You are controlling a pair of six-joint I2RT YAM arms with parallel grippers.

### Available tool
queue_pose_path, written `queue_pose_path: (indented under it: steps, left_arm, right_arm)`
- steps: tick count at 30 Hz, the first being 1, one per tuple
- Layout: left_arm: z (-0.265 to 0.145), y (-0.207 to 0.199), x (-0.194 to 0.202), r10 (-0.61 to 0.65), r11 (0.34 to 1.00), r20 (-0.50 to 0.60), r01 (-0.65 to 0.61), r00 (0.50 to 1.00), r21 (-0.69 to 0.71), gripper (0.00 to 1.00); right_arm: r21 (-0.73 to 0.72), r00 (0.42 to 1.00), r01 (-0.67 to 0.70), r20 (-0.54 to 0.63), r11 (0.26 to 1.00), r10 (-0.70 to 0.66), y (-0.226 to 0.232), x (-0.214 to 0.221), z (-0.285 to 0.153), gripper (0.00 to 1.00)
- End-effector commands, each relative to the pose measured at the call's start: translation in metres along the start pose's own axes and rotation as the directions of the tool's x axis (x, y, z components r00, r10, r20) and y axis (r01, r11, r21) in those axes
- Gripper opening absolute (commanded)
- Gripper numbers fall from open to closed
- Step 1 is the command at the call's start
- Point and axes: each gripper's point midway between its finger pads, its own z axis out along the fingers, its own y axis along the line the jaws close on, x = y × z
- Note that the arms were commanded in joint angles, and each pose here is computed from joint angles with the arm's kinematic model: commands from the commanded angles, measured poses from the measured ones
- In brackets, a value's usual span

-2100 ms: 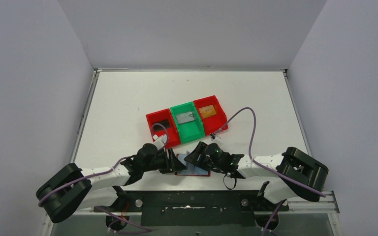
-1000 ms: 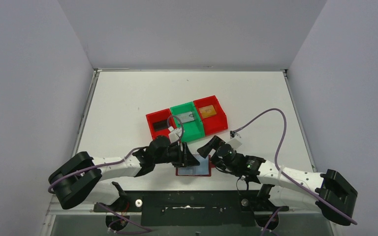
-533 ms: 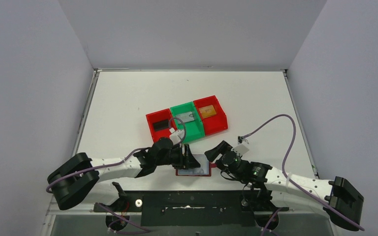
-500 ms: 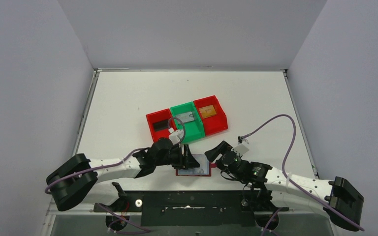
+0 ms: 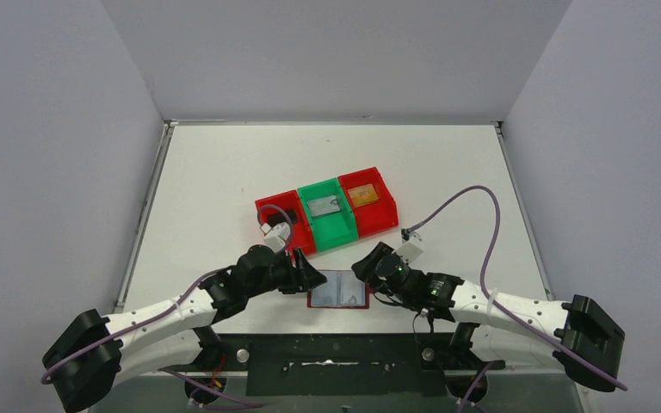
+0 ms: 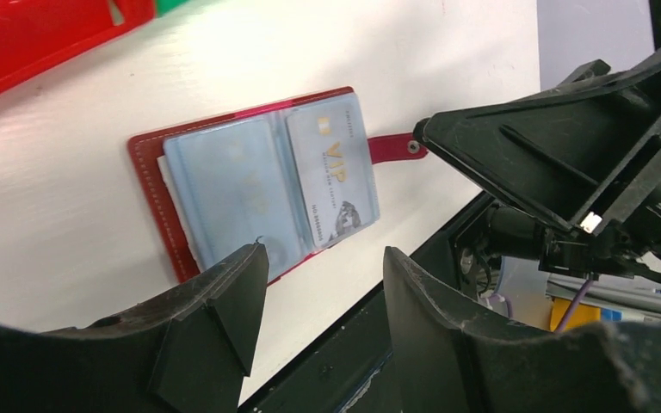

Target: Take the credit cards out of the card holder

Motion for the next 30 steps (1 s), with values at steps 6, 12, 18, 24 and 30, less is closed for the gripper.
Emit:
queue_pose_path:
  steps: [6, 12, 18, 24, 30]
  left_arm:
    - [-0.005, -0.012, -0.018, -0.012, 0.999, 0.053, 0.010, 0.999, 0.046, 0.51]
    - [-0.002, -0.018, -0.016, 0.001, 0.997, 0.029, -0.003, 1.000, 0.077, 0.51]
    - [0.006, -0.026, -0.008, 0.014, 0.994, -0.026, -0.011, 1.000, 0.112, 0.52]
    - [0.020, -0.033, -0.003, 0.037, 0.992, -0.083, -0.027, 0.996, 0.127, 0.53]
    - [0.038, -0.031, 0.009, 0.080, 0.993, -0.182, -0.063, 0.980, 0.096, 0.50]
  right_arm:
    - [0.060, 0.994, 0.018, -0.113, 0.998, -0.011, -0.013, 0.029, 0.015, 0.42]
    - [0.161, 0.989, -0.014, -0.144, 0.987, 0.038, -0.050, 0.042, 0.020, 0.37]
    - [0.239, 0.991, 0.014, -0.133, 0.971, 0.018, -0.067, 0.040, 0.019, 0.38]
    - [0.262, 0.987, 0.013, -0.159, 0.965, 0.030, -0.075, 0.048, 0.024, 0.32]
    - [0.275, 0.986, 0.013, -0.163, 0.961, 0.033, -0.079, 0.048, 0.025, 0.27]
